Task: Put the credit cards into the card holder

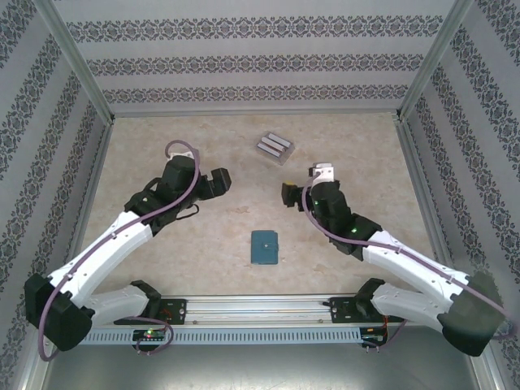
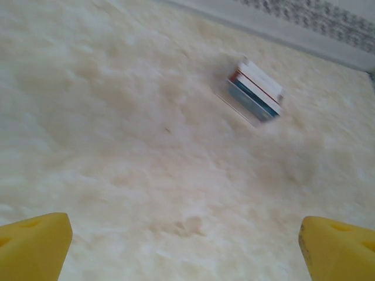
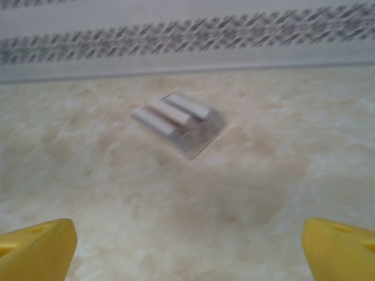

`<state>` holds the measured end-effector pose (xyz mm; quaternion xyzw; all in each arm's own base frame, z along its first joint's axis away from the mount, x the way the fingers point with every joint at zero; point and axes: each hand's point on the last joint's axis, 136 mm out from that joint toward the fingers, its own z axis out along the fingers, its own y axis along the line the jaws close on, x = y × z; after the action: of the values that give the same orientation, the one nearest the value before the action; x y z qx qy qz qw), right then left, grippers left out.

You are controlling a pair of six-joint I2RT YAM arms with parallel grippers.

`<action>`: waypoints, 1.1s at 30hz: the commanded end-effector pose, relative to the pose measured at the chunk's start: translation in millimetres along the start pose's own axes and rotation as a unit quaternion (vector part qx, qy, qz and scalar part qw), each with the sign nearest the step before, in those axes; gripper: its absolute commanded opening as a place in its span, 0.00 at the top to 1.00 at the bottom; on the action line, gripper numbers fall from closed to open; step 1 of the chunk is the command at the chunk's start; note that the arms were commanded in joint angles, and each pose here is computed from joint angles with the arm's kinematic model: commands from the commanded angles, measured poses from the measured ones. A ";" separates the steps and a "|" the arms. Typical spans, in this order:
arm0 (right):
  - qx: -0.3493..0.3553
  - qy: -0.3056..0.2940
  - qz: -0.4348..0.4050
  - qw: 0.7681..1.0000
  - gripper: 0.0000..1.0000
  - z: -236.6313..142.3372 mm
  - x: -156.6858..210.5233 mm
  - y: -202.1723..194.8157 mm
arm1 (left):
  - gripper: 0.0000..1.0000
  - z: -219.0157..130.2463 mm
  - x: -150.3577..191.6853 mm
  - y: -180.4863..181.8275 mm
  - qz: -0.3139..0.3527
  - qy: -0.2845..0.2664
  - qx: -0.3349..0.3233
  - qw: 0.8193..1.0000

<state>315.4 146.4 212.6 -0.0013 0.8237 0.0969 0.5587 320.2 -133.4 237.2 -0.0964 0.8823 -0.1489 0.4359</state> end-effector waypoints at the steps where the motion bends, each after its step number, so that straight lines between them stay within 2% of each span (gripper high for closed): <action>1: 0.043 -0.026 -0.028 0.998 0.02 4.0 -3.8 -31.5 | 0.00 -15.4 -29.2 42.9 0.049 -0.096 -0.098 0.989; 4: 0.047 -0.060 -0.076 0.994 0.02 9.8 -3.3 -48.2 | 0.00 -24.2 -38.2 48.4 0.067 -0.172 -0.072 0.980; 6: 0.056 -0.056 -0.099 0.992 0.02 12.8 0.7 -61.6 | 0.00 -22.7 -38.6 56.6 0.082 -0.189 -0.074 0.976; 8: 0.070 -0.038 -0.121 0.989 0.02 16.2 11.7 -75.9 | 0.00 -13.1 -34.2 71.0 0.092 -0.174 -0.089 0.976; 10: 0.071 -0.022 -0.148 0.986 0.02 19.3 24.8 -81.7 | 0.00 2.8 -25.4 80.8 0.136 -0.155 -0.091 0.974; 12: 0.086 -0.029 -0.150 0.985 0.02 21.6 30.6 -91.9 | 0.00 12.3 -22.0 105.6 0.138 -0.150 -0.130 0.970; 13: 0.093 -0.039 -0.139 0.985 0.02 22.9 28.6 -98.2 | 0.01 14.7 -21.9 121.7 0.127 -0.148 -0.149 0.969; 17: 0.098 -0.042 -0.072 0.992 0.02 34.0 49.9 -131.8 | 0.00 36.1 -9.2 148.2 0.151 -0.154 -0.129 0.968; 19: 0.117 -0.052 -0.076 0.989 0.02 38.2 51.3 -141.8 | 0.00 47.4 -2.6 152.1 0.170 -0.162 -0.115 0.965; 20: 0.105 -0.063 -0.086 0.989 0.02 40.0 47.0 -137.5 | 0.00 52.3 -0.6 156.0 0.171 -0.161 -0.116 0.965; 23: 0.108 -0.063 -0.106 0.987 0.02 51.4 42.8 -137.8 | 0.00 74.1 13.0 159.6 0.201 -0.116 -0.097 0.968; 25: 0.113 -0.072 -0.111 0.985 0.02 57.8 43.7 -141.9 | 0.00 84.8 17.4 164.9 0.194 -0.105 -0.088 0.971; 28: 0.122 -0.083 -0.067 0.987 0.02 65.2 57.0 -164.0 | 0.00 92.9 17.8 174.6 0.171 -0.124 -0.082 0.974; 30: 0.121 -0.101 -0.055 0.986 0.02 67.9 53.4 -168.8 | 0.00 96.2 16.1 176.8 0.171 -0.120 -0.081 0.975; 33: 0.098 -0.060 -0.070 0.991 0.02 77.5 57.8 -160.8 | 0.00 106.8 14.7 181.2 0.161 -0.094 -0.081 0.979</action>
<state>365.9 -6.7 73.8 0.0161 0.8219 -0.0600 0.5663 367.5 15.6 78.3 -0.0155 0.8702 0.0203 0.4921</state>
